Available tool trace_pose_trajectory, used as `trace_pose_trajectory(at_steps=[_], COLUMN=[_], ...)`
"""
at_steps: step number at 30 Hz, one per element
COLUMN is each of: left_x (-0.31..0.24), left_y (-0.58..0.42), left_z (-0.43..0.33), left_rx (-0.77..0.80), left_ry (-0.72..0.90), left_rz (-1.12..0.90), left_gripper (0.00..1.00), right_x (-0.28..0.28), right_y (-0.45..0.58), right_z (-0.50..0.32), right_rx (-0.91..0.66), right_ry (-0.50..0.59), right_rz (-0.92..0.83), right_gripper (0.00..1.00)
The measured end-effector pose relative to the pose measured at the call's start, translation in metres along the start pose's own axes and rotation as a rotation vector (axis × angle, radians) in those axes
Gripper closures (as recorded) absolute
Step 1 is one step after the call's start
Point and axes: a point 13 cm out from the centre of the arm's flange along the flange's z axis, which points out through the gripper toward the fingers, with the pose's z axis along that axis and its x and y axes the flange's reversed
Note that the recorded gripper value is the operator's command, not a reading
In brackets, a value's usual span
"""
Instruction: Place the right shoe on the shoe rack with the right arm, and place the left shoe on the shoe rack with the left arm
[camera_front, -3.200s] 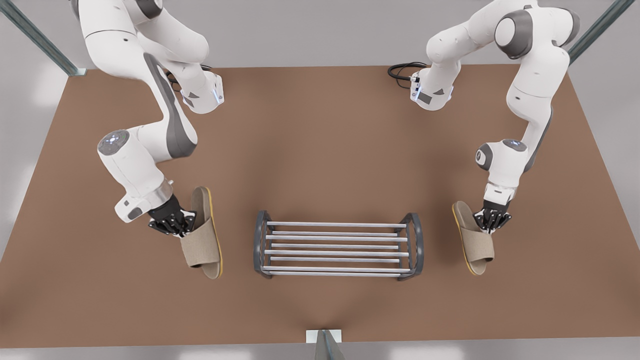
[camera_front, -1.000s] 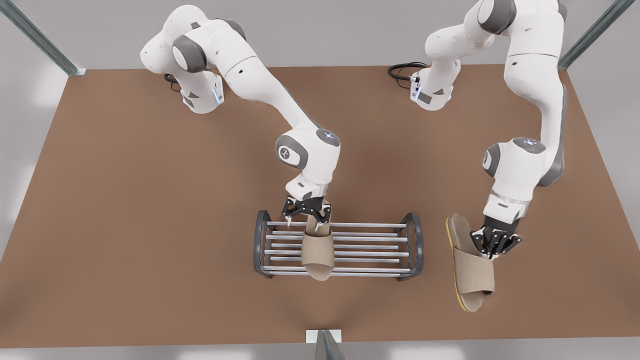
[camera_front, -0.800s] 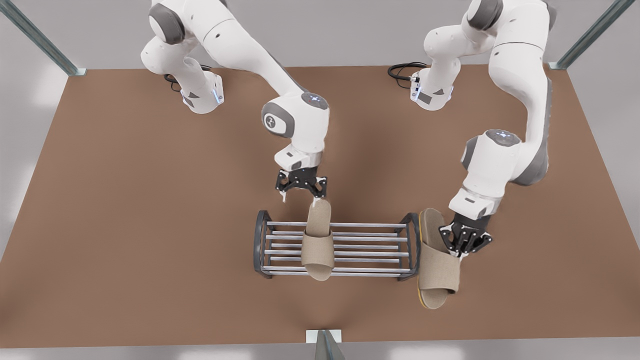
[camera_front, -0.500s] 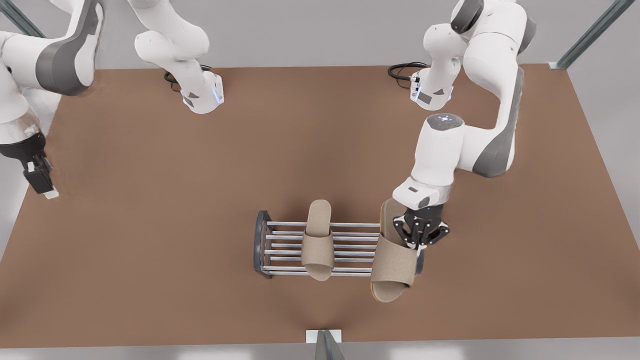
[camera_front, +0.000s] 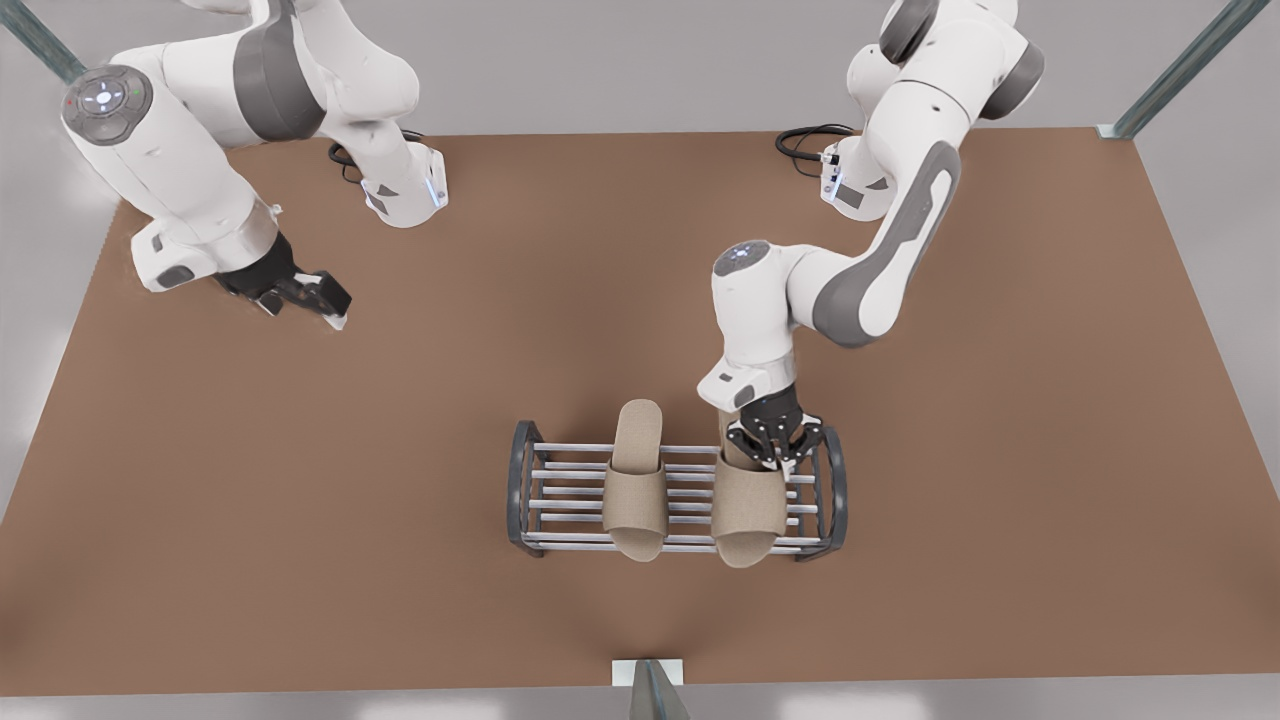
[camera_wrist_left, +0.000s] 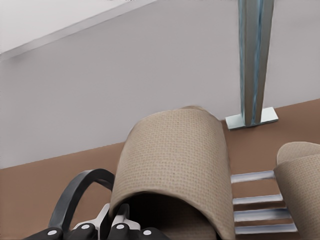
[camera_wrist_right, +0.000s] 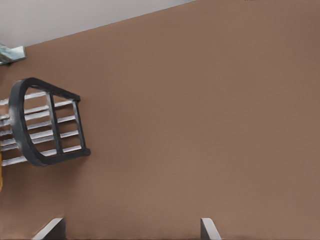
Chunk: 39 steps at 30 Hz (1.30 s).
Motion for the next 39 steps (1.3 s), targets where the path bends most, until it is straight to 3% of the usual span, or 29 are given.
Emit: trace_pose_trajectory(at_steps=[7, 8, 10, 11, 12, 13, 18, 21, 25, 28, 32, 34, 36, 39], left_x=[0.011, 0.012, 0.013, 0.013, 0.014, 0.016, 0.029, 0.035, 0.028, -0.024, 0.012, 0.021, 0.066, 0.074], left_y=[-0.019, -0.019, -0.020, -0.020, -0.021, -0.022, -0.039, -0.043, -0.068, 0.051, 0.226, 0.263, 0.302, 0.298], left_z=[0.006, 0.008, 0.011, 0.012, 0.012, 0.012, 0.005, -0.005, -0.086, -0.083, -0.005, -0.012, -0.042, -0.040], left_rx=[-0.017, -0.021, -0.027, -0.028, -0.028, -0.028, -0.017, -0.016, 0.038, 0.027, 0.008, 0.003, -0.011, 0.111], left_ry=[-0.028, -0.031, -0.037, -0.040, -0.042, -0.043, -0.042, -0.046, -0.028, 0.178, 0.520, 0.598, 0.679, 0.717], left_rz=[-0.090, -0.103, -0.127, -0.140, -0.152, -0.161, -0.185, -0.198, -0.257, -0.551, -0.752, -0.746, -0.763, -0.724], left_gripper=[0.79, 0.79, 0.75, 0.58, 0.13, 0.00, 0.00, 0.00, 0.00, 0.00, 0.00, 0.00, 0.00, 0.00], right_x=[0.131, 0.119, 0.000, -0.065, -0.097, -0.107, -0.106, -0.109, -0.110, -0.109, -0.109, -0.110, -0.110, -0.111], right_y=[0.205, 0.204, 0.093, -0.026, -0.129, -0.184, -0.117, -0.121, -0.119, -0.116, -0.115, -0.115, -0.118, -0.114], right_z=[0.008, 0.016, 0.029, 0.031, 0.034, 0.034, 0.045, 0.047, 0.046, 0.046, 0.046, 0.046, 0.046, 0.051], right_rx=[-0.024, -0.021, -0.011, -0.001, 0.008, 0.015, 0.062, 0.081, 0.087, 0.084, 0.081, 0.081, 0.082, 0.080], right_ry=[0.030, 0.037, 0.037, 0.031, 0.030, 0.028, 0.016, 0.011, 0.006, 0.007, 0.006, 0.005, 0.005, 0.013], right_rz=[-0.587, -0.599, -0.378, -0.179, -0.025, 0.044, -0.152, -0.183, -0.225, -0.251, -0.276, -0.286, -0.292, -0.310], right_gripper=[0.00, 0.00, 0.00, 0.00, 0.00, 0.00, 0.00, 0.00, 0.00, 0.00, 0.00, 0.00, 0.00, 0.00])
